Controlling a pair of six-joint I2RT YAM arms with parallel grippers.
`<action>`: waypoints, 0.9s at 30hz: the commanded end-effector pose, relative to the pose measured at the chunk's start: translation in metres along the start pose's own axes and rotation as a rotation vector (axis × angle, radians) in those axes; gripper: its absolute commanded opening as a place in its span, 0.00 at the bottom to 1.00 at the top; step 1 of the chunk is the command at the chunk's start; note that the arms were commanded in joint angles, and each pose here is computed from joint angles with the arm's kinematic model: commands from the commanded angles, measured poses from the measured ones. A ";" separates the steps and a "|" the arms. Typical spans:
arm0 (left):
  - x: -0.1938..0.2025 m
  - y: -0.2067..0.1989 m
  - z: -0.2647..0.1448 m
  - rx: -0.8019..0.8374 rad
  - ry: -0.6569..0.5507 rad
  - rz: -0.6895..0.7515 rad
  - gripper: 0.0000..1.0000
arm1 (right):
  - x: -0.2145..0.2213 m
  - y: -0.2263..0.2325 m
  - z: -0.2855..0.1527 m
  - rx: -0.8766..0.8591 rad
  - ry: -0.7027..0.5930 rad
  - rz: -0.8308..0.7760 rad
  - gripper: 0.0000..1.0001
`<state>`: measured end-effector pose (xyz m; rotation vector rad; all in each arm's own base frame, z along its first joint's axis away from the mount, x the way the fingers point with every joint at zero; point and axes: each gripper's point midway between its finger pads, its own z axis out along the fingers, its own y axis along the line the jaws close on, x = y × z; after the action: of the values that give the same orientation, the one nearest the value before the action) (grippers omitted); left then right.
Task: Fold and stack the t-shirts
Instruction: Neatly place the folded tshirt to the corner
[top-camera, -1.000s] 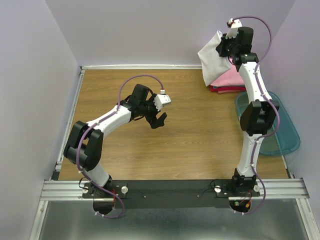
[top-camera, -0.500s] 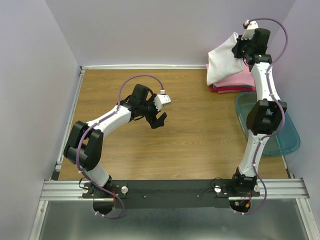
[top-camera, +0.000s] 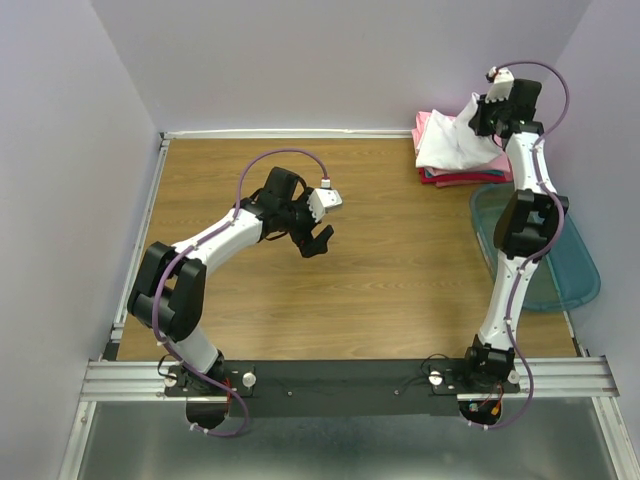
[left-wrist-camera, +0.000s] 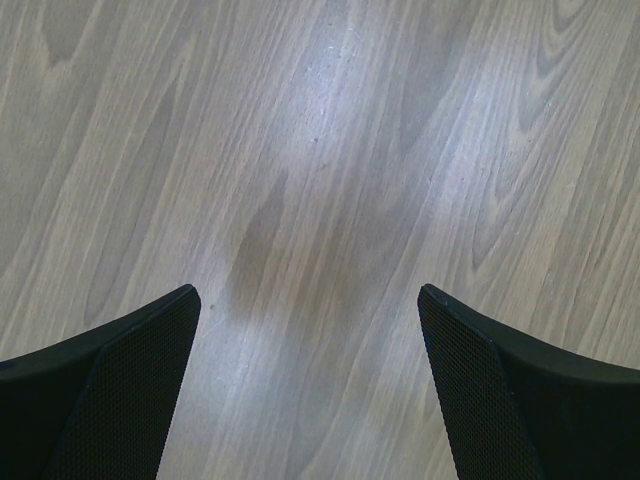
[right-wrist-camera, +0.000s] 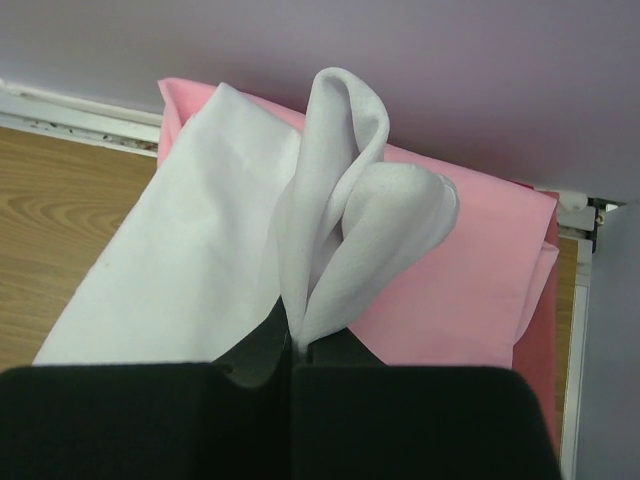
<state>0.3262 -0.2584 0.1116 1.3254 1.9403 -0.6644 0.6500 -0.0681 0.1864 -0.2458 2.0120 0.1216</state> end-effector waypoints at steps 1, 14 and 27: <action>-0.005 -0.001 0.001 0.022 -0.003 0.009 0.98 | -0.012 -0.009 0.004 -0.026 -0.046 -0.057 0.01; 0.000 0.000 0.002 0.014 0.011 0.005 0.98 | -0.031 -0.022 0.011 -0.041 -0.127 -0.189 0.01; 0.003 -0.001 0.000 0.016 0.024 0.002 0.98 | -0.001 -0.035 0.033 -0.042 -0.103 -0.239 0.00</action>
<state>0.3240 -0.2567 0.1057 1.3446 1.9576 -0.6651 0.6767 -0.0866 0.1741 -0.4547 1.9182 0.0451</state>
